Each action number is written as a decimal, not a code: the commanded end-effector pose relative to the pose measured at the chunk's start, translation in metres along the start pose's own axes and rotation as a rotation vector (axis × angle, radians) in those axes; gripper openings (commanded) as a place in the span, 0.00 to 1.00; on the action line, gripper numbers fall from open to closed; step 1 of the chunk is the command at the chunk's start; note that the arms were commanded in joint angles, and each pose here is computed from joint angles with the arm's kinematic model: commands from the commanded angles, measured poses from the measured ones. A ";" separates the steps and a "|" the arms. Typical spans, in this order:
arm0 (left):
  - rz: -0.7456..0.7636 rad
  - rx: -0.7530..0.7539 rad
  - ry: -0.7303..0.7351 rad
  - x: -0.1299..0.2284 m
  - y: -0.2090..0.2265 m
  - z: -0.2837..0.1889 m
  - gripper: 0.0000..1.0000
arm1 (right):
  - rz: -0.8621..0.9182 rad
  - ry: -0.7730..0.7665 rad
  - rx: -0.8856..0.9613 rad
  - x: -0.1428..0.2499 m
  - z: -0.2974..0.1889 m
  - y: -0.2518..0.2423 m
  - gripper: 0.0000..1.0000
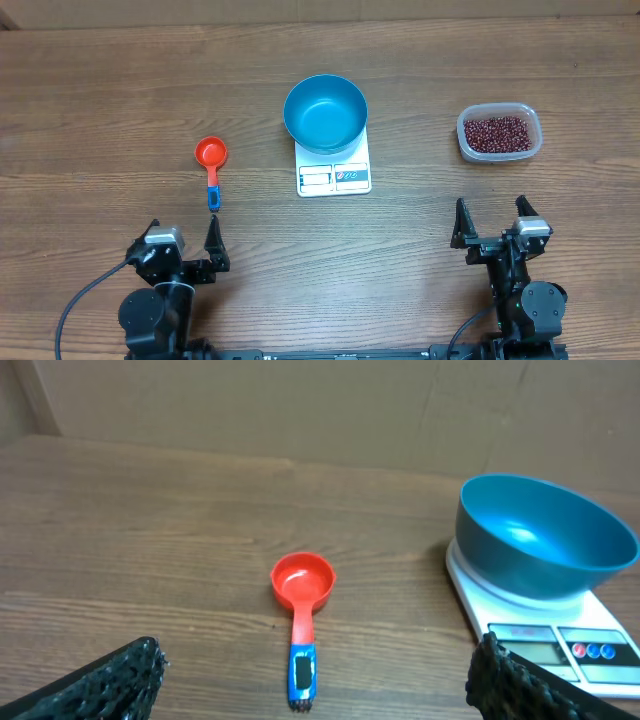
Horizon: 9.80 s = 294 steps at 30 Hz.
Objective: Scoop item into bowl and weigh 150g on scale
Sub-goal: 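Reach the left gripper down to the red scoop and grasp it, then lift the red scoop with the left gripper toward the bowl, then pass the scoop handle from the left gripper to the right gripper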
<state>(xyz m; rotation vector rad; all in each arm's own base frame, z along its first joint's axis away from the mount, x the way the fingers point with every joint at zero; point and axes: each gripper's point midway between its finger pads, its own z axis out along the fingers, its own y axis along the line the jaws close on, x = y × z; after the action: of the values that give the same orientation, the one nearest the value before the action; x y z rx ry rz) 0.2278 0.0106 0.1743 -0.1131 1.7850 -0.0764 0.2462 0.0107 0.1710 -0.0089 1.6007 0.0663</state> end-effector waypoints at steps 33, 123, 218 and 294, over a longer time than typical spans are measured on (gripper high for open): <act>0.058 -0.074 0.853 -0.070 0.022 0.099 1.00 | -0.001 -0.006 0.008 0.001 0.000 -0.002 1.00; -0.228 -0.165 0.926 -0.024 0.037 0.221 0.04 | -0.001 -0.006 0.007 0.001 0.000 -0.002 1.00; -1.388 -0.553 0.895 -0.075 -0.097 0.127 0.04 | 0.986 0.740 -0.850 -0.094 0.111 0.159 1.00; -1.259 -0.306 1.036 -0.052 -0.227 0.131 0.04 | 0.980 0.717 -0.789 -0.091 0.113 0.212 0.14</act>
<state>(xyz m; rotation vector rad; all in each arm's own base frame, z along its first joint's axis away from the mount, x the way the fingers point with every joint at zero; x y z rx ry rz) 0.3763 -0.2015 0.2203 -1.7245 2.3823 -0.8836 0.3507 0.2228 0.2545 0.1789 2.0685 1.5948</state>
